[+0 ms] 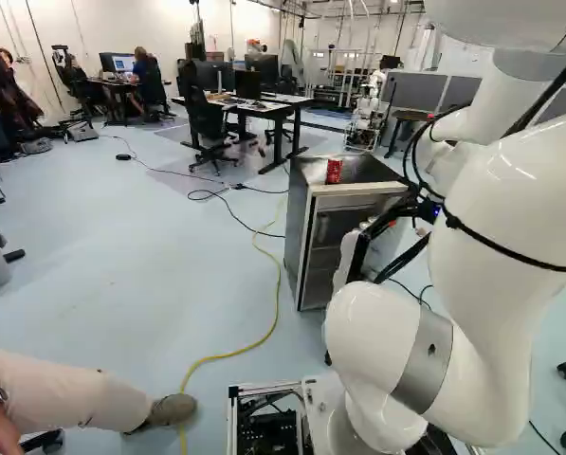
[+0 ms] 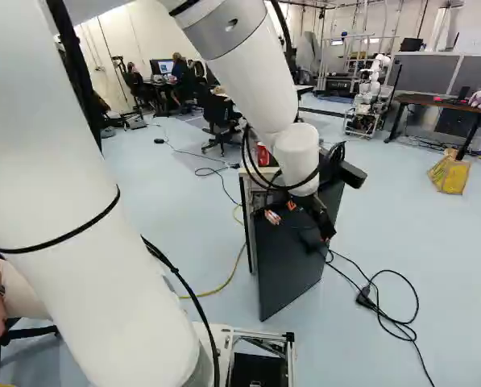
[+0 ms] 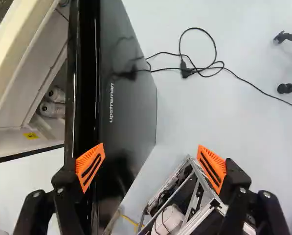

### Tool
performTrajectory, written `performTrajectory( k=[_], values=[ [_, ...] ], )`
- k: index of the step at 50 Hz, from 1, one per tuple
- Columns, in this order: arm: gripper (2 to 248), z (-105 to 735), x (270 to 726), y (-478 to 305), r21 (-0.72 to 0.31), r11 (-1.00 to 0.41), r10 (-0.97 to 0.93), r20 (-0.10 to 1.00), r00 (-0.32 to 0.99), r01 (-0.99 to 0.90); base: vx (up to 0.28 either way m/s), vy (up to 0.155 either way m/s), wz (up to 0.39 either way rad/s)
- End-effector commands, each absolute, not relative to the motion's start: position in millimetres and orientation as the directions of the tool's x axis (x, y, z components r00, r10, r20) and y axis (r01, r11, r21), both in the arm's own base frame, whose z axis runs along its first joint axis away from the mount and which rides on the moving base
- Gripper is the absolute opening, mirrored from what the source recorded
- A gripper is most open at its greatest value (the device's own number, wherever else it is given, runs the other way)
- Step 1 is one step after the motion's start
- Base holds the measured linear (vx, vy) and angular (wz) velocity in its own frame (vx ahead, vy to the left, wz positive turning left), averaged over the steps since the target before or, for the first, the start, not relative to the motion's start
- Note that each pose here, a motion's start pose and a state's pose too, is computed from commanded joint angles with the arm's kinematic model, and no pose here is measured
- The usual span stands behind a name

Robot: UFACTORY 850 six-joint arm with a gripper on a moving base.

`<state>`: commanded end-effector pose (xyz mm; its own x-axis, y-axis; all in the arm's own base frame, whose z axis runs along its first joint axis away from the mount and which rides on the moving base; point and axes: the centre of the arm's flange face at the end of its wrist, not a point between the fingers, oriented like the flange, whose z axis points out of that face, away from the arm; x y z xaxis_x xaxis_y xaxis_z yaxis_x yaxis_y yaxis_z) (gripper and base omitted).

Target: Grab a drink from the fridge

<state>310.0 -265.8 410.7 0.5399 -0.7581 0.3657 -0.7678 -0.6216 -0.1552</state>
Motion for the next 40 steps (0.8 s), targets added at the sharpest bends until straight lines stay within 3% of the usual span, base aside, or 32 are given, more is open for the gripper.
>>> performTrajectory(
  k=[40],
  values=[
    [247, 410.6, 353.0, -196.8, -0.155, -0.762, -0.636, 0.365, 0.68, -0.629, 0.0, 0.0, 0.0]
  ],
)
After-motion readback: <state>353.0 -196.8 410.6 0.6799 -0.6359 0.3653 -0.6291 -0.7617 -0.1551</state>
